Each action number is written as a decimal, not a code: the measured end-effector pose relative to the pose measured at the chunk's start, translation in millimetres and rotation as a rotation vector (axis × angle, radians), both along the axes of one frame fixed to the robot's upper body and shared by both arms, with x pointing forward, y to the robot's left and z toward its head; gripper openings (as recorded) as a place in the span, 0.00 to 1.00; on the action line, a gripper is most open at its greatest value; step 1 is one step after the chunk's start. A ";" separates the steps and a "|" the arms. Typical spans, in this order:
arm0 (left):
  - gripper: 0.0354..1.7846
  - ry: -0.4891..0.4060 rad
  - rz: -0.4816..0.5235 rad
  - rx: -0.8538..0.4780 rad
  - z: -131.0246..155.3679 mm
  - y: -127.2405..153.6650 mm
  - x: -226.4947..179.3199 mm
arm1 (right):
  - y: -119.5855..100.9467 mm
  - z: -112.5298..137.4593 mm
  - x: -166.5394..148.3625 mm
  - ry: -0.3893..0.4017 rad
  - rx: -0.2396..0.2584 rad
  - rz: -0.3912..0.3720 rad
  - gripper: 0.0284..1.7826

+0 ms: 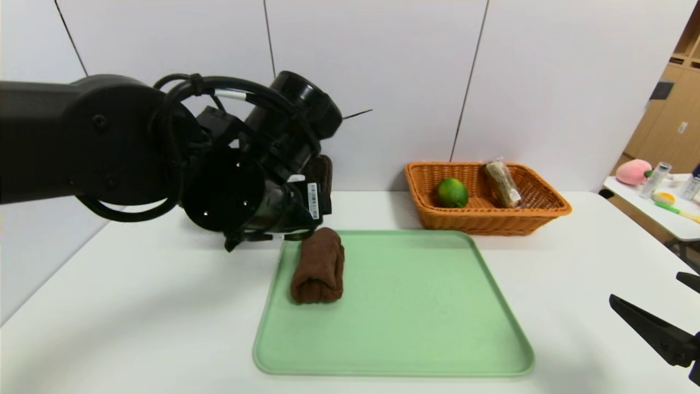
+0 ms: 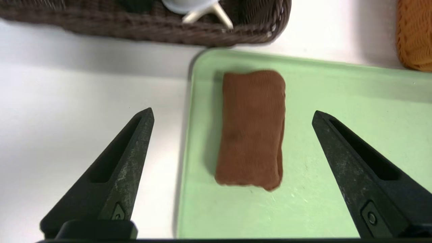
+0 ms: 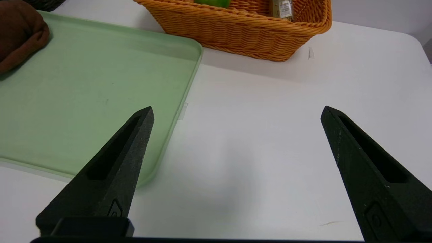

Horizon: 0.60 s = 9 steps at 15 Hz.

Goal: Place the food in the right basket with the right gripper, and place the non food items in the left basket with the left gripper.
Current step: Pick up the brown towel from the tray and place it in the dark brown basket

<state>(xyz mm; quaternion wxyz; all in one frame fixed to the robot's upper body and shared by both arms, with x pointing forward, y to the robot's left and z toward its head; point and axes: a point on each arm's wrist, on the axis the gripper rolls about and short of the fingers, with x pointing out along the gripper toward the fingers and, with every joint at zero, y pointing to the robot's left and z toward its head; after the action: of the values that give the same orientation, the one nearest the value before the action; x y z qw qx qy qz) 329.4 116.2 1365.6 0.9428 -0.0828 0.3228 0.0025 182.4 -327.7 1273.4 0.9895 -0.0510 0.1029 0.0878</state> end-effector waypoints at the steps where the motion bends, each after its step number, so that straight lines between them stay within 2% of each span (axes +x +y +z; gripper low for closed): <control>1: 0.94 0.010 -0.010 -0.001 -3.0 -2.8 -5.5 | -0.1 -0.1 -0.7 -0.001 0.000 -0.001 0.96; 5: 0.94 0.065 -0.081 0.062 -23.6 -13.6 -27.0 | -0.4 -2.2 -4.7 -0.005 -0.004 -0.003 0.96; 9: 0.94 0.107 -0.099 0.108 -41.6 -20.8 -29.2 | -0.6 -4.2 -7.5 -0.004 -0.009 0.000 0.96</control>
<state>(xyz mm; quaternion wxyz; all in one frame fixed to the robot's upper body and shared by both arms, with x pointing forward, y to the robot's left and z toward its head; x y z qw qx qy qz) 300.2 95.4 1323.9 0.9263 -0.0156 0.3759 -0.0224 174.9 -328.2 1269.3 0.9894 -0.0556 0.1013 0.0875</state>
